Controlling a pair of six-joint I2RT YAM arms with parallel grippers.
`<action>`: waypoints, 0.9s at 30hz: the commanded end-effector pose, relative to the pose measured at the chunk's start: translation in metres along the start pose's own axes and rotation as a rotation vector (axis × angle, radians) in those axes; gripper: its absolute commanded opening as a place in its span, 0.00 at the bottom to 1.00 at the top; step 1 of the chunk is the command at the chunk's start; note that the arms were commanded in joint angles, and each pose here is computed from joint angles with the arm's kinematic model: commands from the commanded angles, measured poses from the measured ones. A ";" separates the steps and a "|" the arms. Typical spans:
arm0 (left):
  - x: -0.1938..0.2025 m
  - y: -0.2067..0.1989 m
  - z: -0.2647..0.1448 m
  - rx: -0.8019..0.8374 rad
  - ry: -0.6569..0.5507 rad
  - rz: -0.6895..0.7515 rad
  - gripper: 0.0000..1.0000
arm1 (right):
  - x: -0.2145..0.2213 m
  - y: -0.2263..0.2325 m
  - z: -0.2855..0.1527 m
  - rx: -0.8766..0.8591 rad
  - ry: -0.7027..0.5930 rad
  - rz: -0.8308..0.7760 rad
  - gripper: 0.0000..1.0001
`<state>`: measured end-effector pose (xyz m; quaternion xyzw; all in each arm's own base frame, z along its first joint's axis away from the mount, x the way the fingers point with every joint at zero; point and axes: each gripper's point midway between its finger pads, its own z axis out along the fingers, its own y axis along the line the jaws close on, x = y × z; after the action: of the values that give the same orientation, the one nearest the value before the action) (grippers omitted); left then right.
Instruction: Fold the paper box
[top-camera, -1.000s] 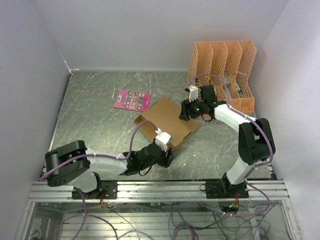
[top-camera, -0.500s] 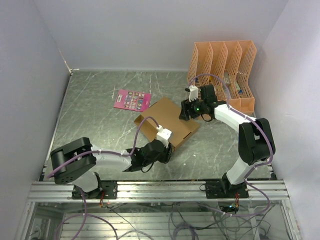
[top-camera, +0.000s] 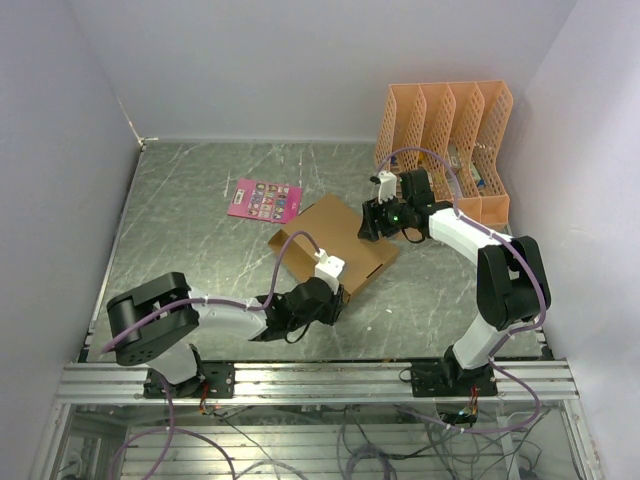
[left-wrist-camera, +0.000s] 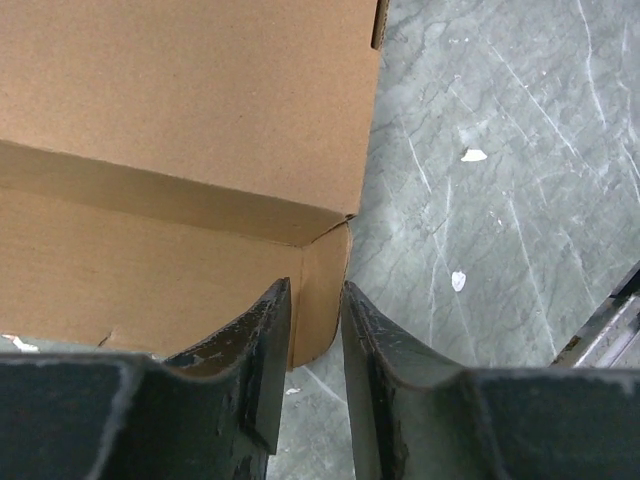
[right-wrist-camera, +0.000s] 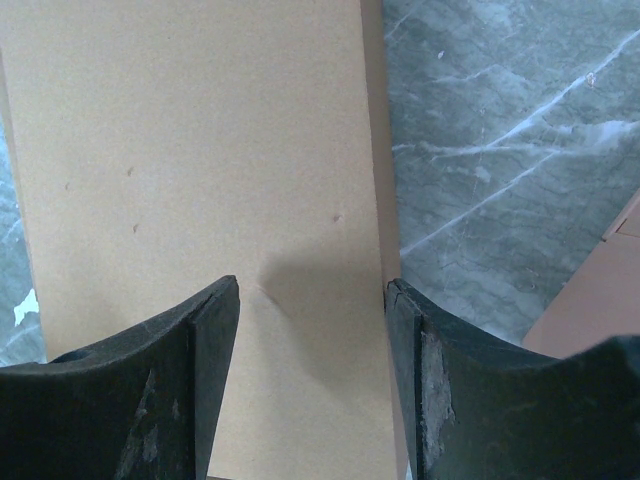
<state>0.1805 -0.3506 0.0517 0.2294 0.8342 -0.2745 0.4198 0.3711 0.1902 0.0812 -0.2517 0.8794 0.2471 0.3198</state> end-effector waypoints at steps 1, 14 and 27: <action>-0.013 -0.008 0.005 0.025 -0.024 -0.022 0.34 | 0.001 0.004 0.000 -0.011 -0.004 0.000 0.60; -0.017 -0.007 0.009 0.037 -0.016 -0.045 0.16 | 0.007 0.005 0.002 -0.010 0.015 -0.003 0.59; -0.039 -0.005 0.011 -0.008 -0.015 0.011 0.11 | 0.016 0.014 0.006 -0.021 0.040 -0.016 0.57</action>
<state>0.1849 -0.3574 0.0539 0.2419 0.8437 -0.2720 0.3945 0.3729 0.1899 0.0786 -0.2587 0.8787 0.2334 0.3262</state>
